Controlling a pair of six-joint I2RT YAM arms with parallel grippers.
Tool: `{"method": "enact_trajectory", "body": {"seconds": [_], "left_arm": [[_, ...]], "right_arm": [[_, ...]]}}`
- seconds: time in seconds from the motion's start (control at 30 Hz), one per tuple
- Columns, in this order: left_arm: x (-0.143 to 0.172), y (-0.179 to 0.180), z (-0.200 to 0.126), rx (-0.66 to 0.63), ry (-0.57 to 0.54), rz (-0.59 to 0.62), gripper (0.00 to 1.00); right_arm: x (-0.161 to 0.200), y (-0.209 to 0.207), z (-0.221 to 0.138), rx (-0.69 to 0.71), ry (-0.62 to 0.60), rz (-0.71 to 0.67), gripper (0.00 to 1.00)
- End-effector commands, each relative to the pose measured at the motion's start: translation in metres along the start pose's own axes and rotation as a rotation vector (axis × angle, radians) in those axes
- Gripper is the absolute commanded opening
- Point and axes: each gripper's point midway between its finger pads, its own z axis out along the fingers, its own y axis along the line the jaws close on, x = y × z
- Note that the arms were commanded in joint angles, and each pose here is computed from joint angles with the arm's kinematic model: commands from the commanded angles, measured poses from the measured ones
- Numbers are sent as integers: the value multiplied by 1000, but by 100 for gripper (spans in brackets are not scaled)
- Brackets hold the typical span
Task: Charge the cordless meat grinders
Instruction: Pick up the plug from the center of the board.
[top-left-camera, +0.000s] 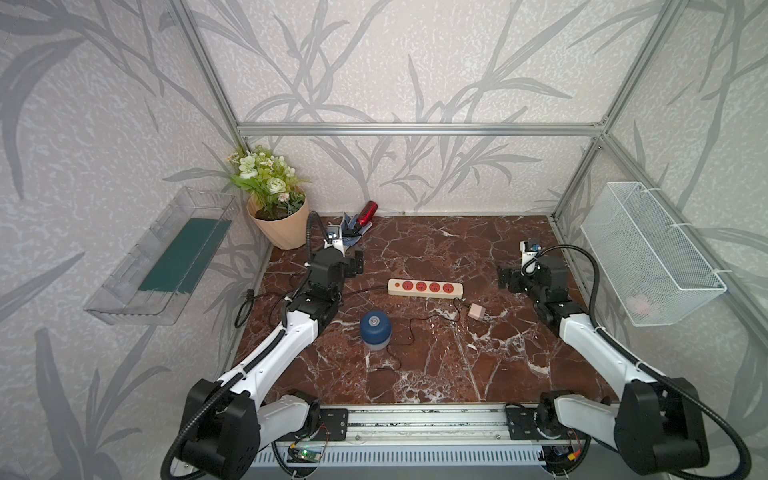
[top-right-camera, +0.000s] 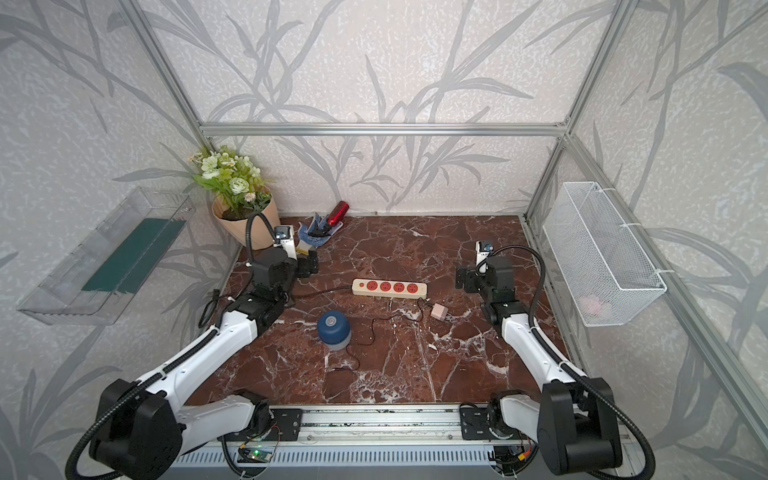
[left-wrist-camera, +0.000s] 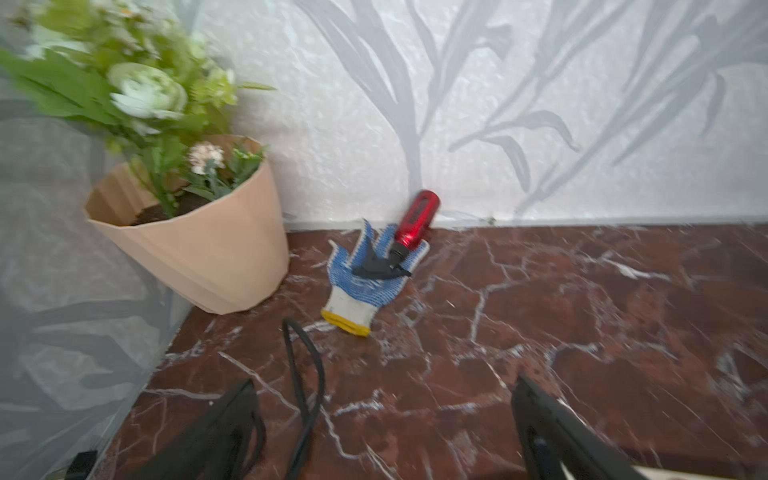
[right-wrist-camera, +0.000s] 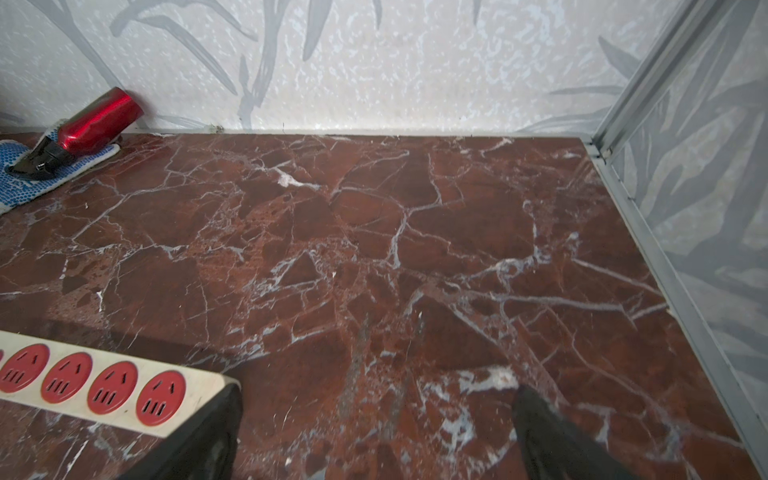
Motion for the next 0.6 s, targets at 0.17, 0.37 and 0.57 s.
{"method": "enact_trajectory", "body": {"seconds": [0.17,0.37,0.57], "left_arm": [[38,-119,-31,334,224,64,89],[74,-203,-42,524,351,58,77],[110,-274,-47,636,499,-12,70]], "right_arm": [[17,-5,-44,84,128,155,100],[35,-6,-56,100,207,167,99],[48,8,-49,21,254,167,94]]}}
